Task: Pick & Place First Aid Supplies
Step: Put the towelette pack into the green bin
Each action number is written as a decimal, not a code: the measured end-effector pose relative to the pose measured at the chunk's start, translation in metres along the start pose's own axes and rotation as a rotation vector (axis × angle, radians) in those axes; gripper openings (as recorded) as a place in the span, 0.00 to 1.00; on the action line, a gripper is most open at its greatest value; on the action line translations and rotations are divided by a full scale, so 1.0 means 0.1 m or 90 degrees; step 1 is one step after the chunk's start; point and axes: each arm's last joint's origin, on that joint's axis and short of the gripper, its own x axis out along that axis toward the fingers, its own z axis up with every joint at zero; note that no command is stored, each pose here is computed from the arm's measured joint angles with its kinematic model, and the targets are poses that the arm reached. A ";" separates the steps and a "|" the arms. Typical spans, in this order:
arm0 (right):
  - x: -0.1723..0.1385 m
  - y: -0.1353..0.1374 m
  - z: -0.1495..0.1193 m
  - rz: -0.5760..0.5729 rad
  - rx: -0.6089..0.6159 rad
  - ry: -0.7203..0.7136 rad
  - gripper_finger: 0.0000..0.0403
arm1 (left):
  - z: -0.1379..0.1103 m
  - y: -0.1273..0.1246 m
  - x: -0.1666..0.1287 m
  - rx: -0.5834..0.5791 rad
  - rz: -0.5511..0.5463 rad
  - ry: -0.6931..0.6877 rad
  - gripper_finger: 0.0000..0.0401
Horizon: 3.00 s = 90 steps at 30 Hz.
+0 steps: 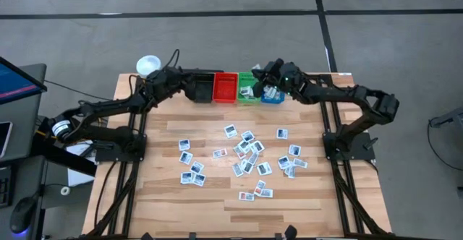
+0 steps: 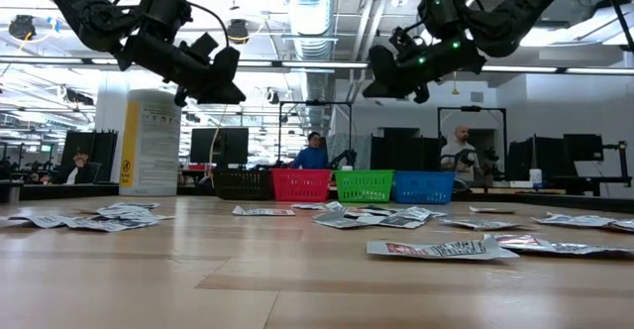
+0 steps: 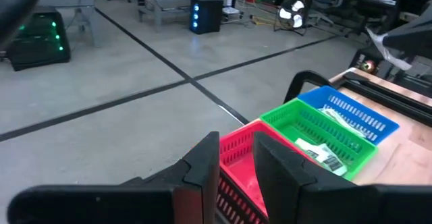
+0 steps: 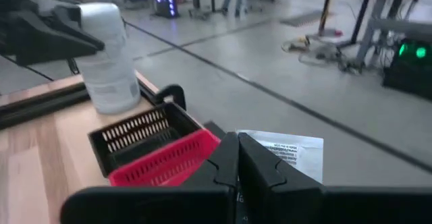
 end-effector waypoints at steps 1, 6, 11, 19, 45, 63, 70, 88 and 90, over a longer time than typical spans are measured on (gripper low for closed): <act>0.01 -0.02 -0.02 -0.002 0.008 0.006 0.00 | 0.00 0.01 0.00 0.000 0.001 0.000 0.23; 0.19 0.02 -0.21 0.045 0.025 0.050 0.00 | 0.00 0.01 0.00 0.000 0.002 0.000 0.23; 0.42 0.10 -0.36 0.052 0.017 0.086 0.00 | 0.00 -0.01 0.00 0.000 -0.017 0.003 0.23; 0.74 0.06 -0.44 0.026 0.054 0.148 0.00 | -0.07 -0.02 0.00 -0.036 -0.051 0.051 0.23; 0.39 0.49 -0.25 0.055 -0.123 0.263 0.31 | -0.18 -0.25 -0.05 -0.100 -0.142 0.129 0.23; -0.37 1.26 -0.58 0.289 -0.415 0.539 0.28 | -0.50 -0.61 -0.25 -0.136 -0.198 0.198 0.23; -0.51 1.42 -0.63 0.352 -0.409 0.561 0.28 | -0.56 -0.71 -0.31 -0.130 -0.178 0.186 0.23; -0.57 1.33 -1.19 0.344 -0.359 0.508 0.28 | -0.53 -0.73 -0.31 -0.129 -0.168 0.166 0.23; -0.59 1.30 -1.26 0.342 -0.364 0.524 0.28 | -0.53 -0.73 -0.31 -0.130 -0.168 0.163 0.23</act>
